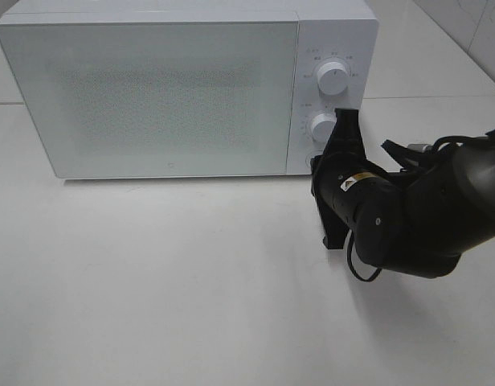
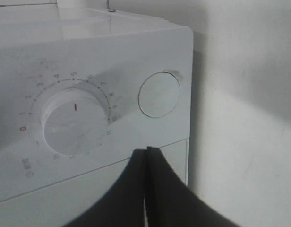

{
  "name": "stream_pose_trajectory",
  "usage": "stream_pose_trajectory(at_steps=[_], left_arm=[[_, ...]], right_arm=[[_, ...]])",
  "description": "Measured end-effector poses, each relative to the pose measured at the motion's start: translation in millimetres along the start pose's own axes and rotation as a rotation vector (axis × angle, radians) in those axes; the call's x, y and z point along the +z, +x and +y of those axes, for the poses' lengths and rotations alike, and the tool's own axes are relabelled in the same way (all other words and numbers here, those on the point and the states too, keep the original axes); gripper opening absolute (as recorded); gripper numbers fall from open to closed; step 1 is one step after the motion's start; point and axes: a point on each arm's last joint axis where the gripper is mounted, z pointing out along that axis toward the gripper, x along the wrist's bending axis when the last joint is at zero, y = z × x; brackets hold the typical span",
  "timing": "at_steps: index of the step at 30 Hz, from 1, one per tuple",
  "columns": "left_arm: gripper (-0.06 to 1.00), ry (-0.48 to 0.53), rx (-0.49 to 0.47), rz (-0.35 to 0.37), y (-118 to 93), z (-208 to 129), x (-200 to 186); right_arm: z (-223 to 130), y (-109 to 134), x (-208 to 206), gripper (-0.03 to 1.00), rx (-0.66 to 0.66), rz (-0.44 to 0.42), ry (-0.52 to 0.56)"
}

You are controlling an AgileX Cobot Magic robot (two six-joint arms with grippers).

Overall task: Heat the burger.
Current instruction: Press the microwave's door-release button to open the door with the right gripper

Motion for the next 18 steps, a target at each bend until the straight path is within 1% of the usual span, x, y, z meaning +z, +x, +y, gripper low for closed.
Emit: stream_pose_trajectory(at_steps=[7,18], left_arm=[[0.99,0.0,0.0,0.0,0.0,0.0,0.0],[0.99,0.0,0.0,0.0,0.0,0.0,0.0]], right_arm=[[-4.2,0.8,19.7,0.03,-0.004,-0.028,-0.003],[0.8,2.4,42.5,0.03,0.018,-0.036,-0.034]])
